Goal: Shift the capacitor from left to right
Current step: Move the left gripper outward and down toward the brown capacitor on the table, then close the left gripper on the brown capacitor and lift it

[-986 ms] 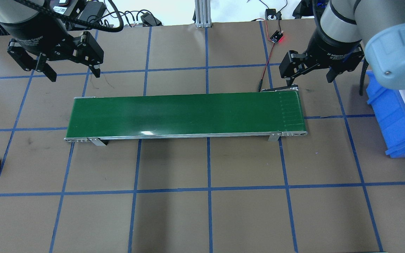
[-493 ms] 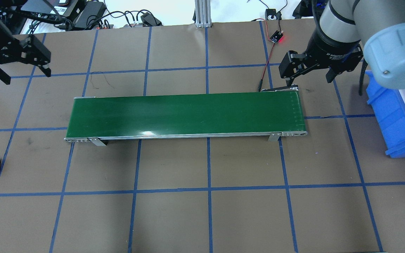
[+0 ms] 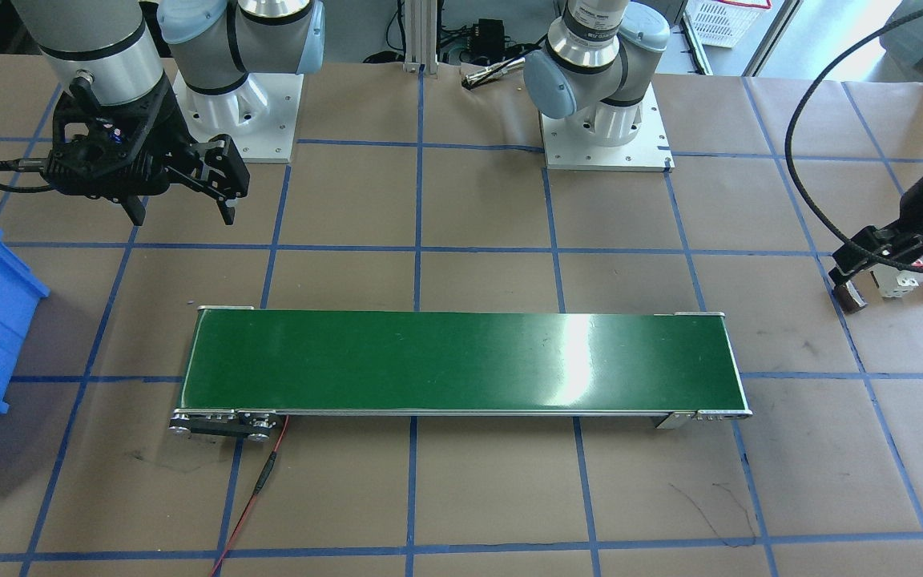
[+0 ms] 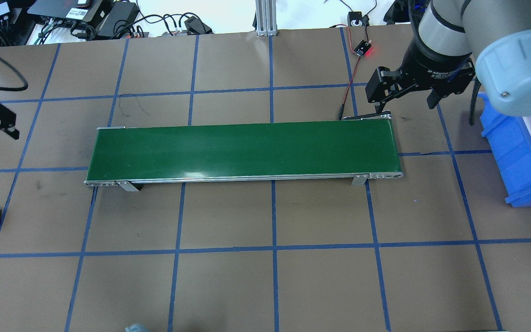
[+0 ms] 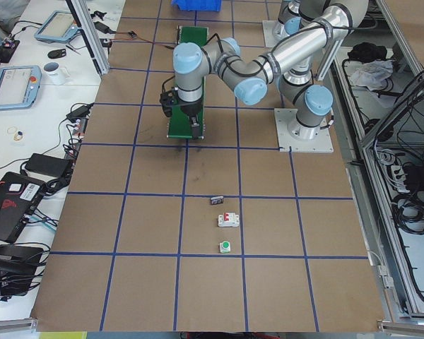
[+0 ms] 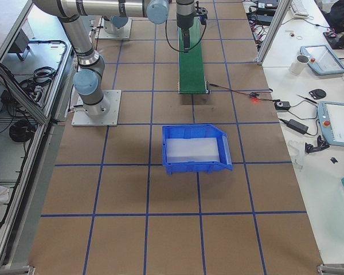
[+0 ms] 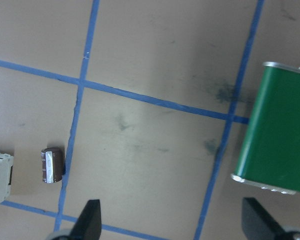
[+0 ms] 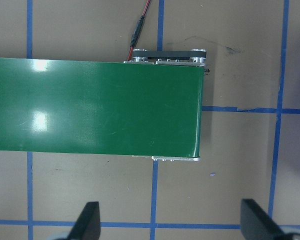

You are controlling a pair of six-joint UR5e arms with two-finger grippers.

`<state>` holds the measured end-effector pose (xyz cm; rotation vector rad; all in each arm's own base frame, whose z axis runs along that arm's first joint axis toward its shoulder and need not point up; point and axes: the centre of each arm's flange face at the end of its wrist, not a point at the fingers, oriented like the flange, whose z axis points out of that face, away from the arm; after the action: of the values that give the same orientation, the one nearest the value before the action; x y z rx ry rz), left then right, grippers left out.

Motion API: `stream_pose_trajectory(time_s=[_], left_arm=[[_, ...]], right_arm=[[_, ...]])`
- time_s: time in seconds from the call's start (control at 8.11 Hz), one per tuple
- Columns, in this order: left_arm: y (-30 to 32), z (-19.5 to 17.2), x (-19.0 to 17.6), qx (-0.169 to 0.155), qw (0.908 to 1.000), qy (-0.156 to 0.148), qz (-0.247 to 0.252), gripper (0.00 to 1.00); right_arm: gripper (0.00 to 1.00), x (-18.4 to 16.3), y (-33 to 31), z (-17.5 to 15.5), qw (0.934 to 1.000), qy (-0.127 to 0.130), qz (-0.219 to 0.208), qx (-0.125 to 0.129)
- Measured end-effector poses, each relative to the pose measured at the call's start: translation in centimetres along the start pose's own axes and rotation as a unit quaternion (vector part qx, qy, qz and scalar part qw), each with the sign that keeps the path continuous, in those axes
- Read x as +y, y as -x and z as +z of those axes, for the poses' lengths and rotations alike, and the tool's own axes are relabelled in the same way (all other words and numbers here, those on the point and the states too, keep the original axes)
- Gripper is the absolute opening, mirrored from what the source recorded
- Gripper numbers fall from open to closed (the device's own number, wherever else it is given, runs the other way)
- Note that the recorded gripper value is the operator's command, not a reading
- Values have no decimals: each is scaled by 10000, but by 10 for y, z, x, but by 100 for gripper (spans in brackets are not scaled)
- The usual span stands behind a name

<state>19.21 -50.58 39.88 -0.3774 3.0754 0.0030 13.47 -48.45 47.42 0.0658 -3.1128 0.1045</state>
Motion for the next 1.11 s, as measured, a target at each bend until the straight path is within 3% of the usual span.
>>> stream_pose_trajectory(time_s=[0.25, 0.49, 1.11], left_arm=[[86, 61, 15, 154, 9994, 289, 117, 100], [145, 124, 10, 216, 9989, 367, 212, 100], [170, 203, 10, 275, 9976, 613, 152, 100]], right_arm=[[100, 0, 0, 0, 10000, 3, 0, 5], [100, 0, 0, 0, 10000, 4, 0, 1], [100, 0, 0, 0, 10000, 5, -7, -3]])
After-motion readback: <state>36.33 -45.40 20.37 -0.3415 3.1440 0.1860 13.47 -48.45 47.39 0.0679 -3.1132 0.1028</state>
